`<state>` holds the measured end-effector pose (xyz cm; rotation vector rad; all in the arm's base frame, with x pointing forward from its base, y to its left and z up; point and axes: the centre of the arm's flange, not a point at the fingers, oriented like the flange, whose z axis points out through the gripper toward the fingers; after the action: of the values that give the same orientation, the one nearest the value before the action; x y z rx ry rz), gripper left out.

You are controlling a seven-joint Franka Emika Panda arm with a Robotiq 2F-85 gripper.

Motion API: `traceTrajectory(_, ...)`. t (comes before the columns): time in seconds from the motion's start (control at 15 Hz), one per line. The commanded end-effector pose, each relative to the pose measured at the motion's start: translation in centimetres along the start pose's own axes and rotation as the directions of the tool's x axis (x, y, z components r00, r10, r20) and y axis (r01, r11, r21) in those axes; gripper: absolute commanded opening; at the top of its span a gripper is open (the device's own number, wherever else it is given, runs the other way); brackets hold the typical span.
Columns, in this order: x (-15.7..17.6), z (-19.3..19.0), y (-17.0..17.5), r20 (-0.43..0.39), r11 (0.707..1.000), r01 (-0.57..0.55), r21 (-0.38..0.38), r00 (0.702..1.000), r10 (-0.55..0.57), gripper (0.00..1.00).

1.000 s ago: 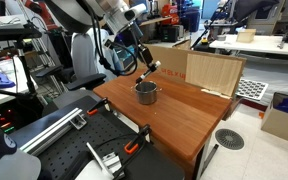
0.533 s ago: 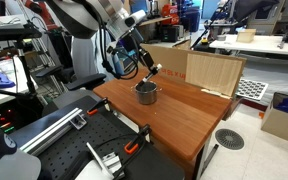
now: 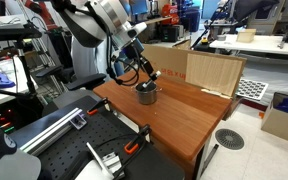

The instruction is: Put the black marker inside the silver pot

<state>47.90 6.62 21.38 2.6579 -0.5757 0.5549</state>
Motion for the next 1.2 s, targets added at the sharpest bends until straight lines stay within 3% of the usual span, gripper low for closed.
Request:
traceTrajectory(0.0,0.2,1.1,-1.0,-0.017,1.0,-0.003,0.017,1.0,0.004,0.05)
traceTrajectory(0.27,0.0,2.0,-1.3,0.001,1.0,0.003,0.008,1.0,-0.003,0.05)
traceTrajectory(0.33,-0.1,2.1,-1.4,0.013,1.0,0.001,0.012,1.0,-0.001,0.45)
traceTrajectory(0.4,-0.1,2.2,-1.4,0.014,1.0,0.001,0.014,1.0,-0.001,0.46)
traceTrajectory(0.87,0.2,1.8,-1.4,0.012,1.0,-0.004,0.025,1.0,0.004,0.95)
traceTrajectory(0.93,0.3,1.6,-1.4,0.006,1.0,-0.002,0.027,1.0,0.002,1.0)
traceTrajectory(1.13,1.1,0.5,-1.6,-0.015,0.999,-0.012,0.052,1.0,0.013,1.0)
